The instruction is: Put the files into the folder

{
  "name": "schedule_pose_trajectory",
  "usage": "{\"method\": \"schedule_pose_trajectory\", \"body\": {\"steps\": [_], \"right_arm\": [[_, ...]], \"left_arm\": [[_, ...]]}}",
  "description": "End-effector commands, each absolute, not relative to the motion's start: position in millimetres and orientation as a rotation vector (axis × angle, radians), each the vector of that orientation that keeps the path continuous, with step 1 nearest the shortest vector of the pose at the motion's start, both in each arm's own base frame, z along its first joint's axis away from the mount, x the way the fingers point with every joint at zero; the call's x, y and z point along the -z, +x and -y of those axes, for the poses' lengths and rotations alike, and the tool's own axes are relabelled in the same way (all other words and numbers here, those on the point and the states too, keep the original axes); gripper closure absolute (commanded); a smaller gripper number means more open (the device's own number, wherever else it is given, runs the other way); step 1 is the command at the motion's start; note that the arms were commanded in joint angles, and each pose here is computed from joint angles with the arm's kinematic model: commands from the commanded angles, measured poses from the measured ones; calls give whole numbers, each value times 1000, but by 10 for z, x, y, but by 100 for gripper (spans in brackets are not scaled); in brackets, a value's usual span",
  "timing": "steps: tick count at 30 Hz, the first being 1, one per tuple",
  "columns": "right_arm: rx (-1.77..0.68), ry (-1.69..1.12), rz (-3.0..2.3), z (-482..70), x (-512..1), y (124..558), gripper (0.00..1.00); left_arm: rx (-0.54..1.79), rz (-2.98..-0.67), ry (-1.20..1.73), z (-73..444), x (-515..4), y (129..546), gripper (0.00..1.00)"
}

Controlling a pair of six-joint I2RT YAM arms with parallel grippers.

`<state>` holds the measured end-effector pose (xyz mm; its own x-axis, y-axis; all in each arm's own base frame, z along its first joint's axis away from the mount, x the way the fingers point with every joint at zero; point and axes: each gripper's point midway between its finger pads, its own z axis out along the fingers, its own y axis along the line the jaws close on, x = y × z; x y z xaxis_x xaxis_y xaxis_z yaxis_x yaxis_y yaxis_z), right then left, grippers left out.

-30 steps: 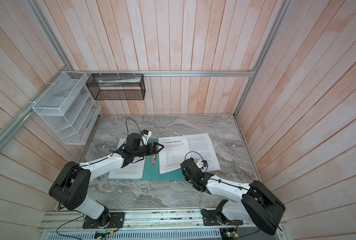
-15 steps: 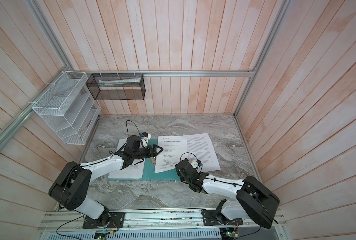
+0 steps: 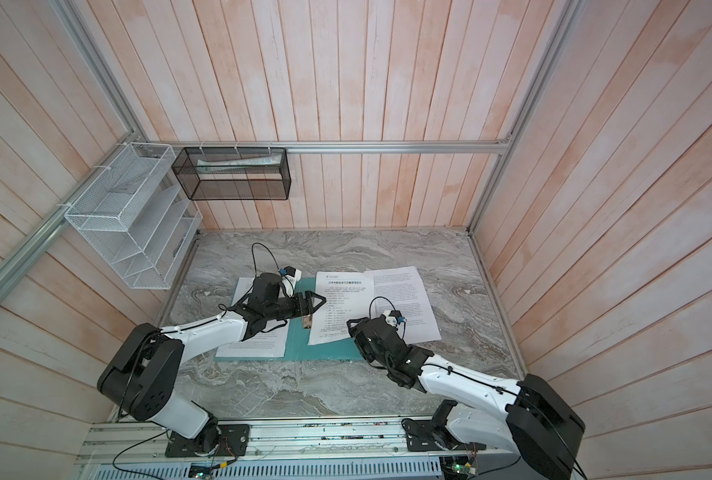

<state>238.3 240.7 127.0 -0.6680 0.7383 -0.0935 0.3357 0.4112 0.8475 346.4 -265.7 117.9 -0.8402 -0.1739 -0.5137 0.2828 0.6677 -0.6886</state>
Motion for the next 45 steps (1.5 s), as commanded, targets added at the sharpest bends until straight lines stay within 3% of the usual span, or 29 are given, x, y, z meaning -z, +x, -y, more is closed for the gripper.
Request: {"method": "schedule_pose_trajectory", "body": {"steps": [1, 6, 10, 15, 24, 45], "right_arm": [[-1061, 744, -2346, -2221, -1127, 2186, 41], [-966, 635, -2425, -1877, -1091, 2245, 45], [-867, 516, -2417, -1643, -1003, 2608, 49], [-996, 278, -2385, -1744, -979, 3152, 57], [-1081, 199, -2424, -1829, -815, 3661, 60], [-1160, 269, -2559, -1773, -345, 3636, 59]], "left_arm": [[1085, -2311, 95, 2657, -1184, 3492, 18], [1079, -2316, 110, 2682, -1183, 3528, 18], [1076, -2319, 137, 2727, -1152, 3576, 18], [1069, -2351, 166, 2762, -996, 3583, 18], [1097, -2374, 199, 2799, -874, 3580, 18], [1149, -2389, 172, 2702, -818, 3662, 19]]}}
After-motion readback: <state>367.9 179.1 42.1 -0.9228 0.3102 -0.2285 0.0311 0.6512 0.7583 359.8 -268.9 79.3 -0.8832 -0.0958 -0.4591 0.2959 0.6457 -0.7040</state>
